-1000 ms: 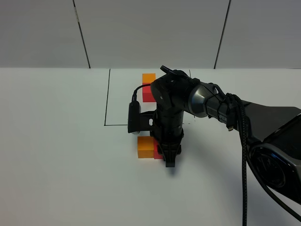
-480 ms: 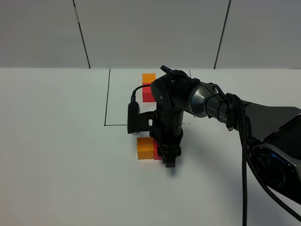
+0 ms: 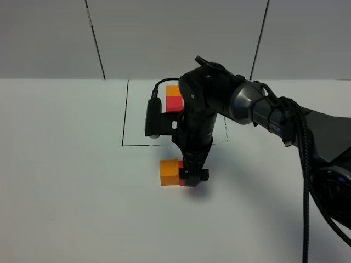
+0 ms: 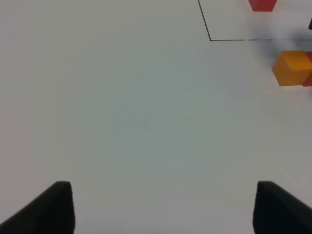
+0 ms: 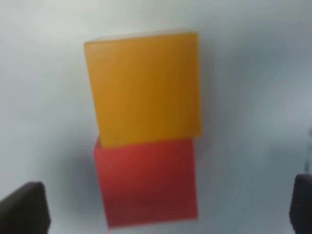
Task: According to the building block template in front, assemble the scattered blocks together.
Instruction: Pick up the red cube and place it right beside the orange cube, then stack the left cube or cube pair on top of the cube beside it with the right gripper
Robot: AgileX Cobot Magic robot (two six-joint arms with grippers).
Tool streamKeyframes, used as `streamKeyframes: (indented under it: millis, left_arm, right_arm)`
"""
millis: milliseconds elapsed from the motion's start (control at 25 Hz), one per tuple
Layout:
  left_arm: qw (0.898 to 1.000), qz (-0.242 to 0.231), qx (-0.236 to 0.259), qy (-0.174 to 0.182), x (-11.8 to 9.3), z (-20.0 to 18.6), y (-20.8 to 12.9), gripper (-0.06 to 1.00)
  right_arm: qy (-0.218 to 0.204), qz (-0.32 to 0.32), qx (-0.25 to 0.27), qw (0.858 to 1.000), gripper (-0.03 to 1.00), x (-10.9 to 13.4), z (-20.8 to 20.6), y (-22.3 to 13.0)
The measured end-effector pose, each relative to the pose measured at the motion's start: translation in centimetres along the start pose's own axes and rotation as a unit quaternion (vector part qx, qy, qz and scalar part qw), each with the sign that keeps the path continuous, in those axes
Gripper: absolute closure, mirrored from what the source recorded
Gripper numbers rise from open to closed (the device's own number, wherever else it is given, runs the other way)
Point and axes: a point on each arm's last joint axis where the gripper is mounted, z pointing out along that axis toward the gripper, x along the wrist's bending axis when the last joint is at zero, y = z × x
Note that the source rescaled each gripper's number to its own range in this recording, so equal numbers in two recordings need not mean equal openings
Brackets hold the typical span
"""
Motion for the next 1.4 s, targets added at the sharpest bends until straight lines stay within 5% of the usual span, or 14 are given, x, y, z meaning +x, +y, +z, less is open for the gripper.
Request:
streamKeyframes:
  millis: [320, 600, 800, 1160, 1280, 1400]
  left_arm:
    - [1.000, 0.000, 0.000, 0.000, 0.0, 0.0, 0.0, 0.07]
    - [1.000, 0.000, 0.000, 0.000, 0.0, 0.0, 0.0, 0.07]
    - [1.000, 0.000, 0.000, 0.000, 0.0, 0.0, 0.0, 0.07]
    - [1.000, 0.000, 0.000, 0.000, 0.0, 0.0, 0.0, 0.07]
    - [1.000, 0.000, 0.000, 0.000, 0.0, 0.0, 0.0, 0.07]
    - [1.000, 0.000, 0.000, 0.000, 0.0, 0.0, 0.0, 0.07]
  right_arm:
    - [-0.011, 0.172, -0.021, 0.985, -0.03, 0.3, -7.0, -0.9]
    - [-0.032, 0.335, -0.047, 0.941, -0.03, 0.0, -11.3, -2.5]
    - [-0.040, 0.367, -0.037, 0.929, -0.03, 2.1, -12.1, -4.3]
    - [-0.099, 0.424, -0.148, 0.888, -0.03, 7.5, -12.2, -8.4]
    - [-0.102, 0.423, -0.166, 0.885, -0.03, 8.9, -11.4, -9.4]
    - [-0.106, 0.384, -0.168, 0.902, -0.03, 9.6, -10.9, -9.1]
